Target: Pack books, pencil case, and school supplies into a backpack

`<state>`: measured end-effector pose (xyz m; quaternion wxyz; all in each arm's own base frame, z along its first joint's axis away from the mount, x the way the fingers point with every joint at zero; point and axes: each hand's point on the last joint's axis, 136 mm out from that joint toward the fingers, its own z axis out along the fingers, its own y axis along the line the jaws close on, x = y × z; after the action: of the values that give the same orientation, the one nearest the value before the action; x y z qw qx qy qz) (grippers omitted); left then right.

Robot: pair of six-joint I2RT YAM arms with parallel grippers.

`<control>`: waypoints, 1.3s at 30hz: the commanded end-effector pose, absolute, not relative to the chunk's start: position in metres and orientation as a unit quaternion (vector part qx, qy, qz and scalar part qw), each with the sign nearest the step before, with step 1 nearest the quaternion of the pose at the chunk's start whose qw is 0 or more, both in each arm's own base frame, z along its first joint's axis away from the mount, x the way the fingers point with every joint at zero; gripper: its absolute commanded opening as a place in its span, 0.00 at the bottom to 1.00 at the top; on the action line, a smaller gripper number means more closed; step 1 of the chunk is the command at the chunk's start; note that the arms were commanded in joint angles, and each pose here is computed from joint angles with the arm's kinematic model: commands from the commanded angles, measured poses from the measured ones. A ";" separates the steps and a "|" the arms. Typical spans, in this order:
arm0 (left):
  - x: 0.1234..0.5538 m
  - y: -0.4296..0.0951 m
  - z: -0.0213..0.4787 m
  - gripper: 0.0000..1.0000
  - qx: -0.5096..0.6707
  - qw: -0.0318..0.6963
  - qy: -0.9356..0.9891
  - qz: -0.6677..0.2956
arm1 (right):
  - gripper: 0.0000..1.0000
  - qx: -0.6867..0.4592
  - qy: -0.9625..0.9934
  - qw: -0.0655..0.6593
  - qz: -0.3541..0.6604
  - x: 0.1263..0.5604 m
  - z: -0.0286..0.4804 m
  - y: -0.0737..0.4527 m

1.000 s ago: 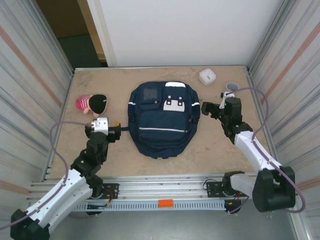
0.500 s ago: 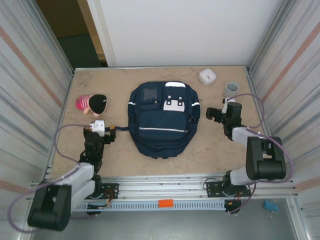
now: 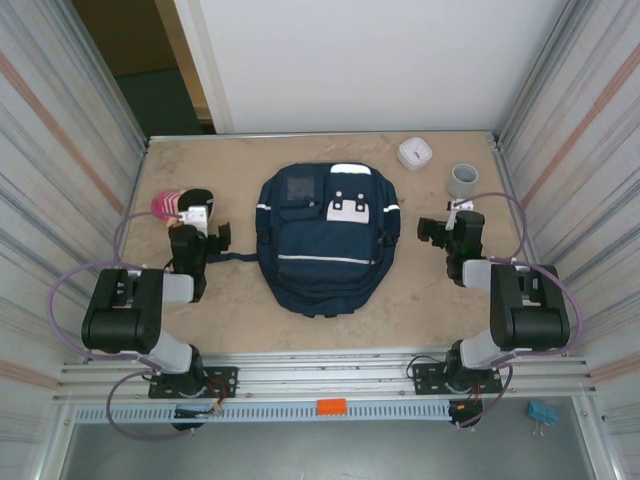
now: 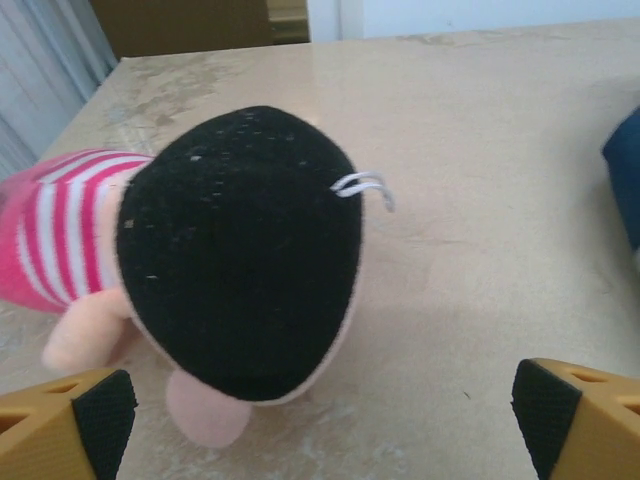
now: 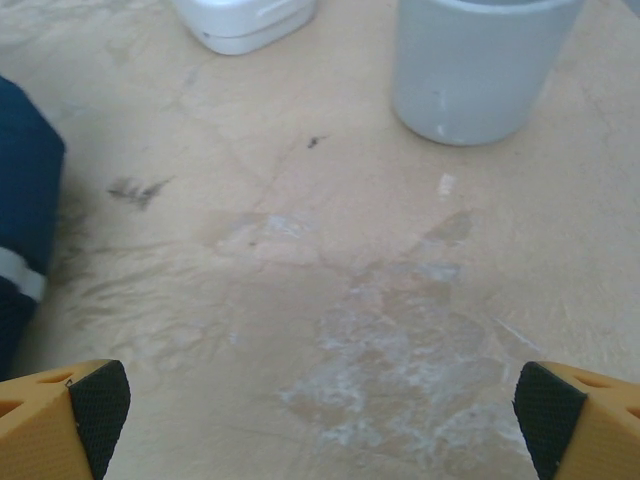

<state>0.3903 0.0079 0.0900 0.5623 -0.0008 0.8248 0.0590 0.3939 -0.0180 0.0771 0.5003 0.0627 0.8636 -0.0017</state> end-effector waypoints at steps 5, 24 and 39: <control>0.393 0.005 0.092 0.99 -0.004 0.560 0.827 0.055 | 0.99 0.072 0.842 0.535 0.000 0.401 0.086 -0.024; 0.393 0.005 0.092 0.99 -0.004 0.558 0.828 0.053 | 0.99 0.055 0.836 0.546 0.009 0.395 0.081 -0.017; 0.393 0.005 0.092 0.99 -0.004 0.560 0.827 0.054 | 0.99 0.046 0.837 0.545 0.022 0.395 0.081 -0.014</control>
<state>0.3864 0.0035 0.0801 0.5447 0.0048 0.8368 0.0545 0.3946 -0.0163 0.0803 0.5413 0.0564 0.8388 0.0177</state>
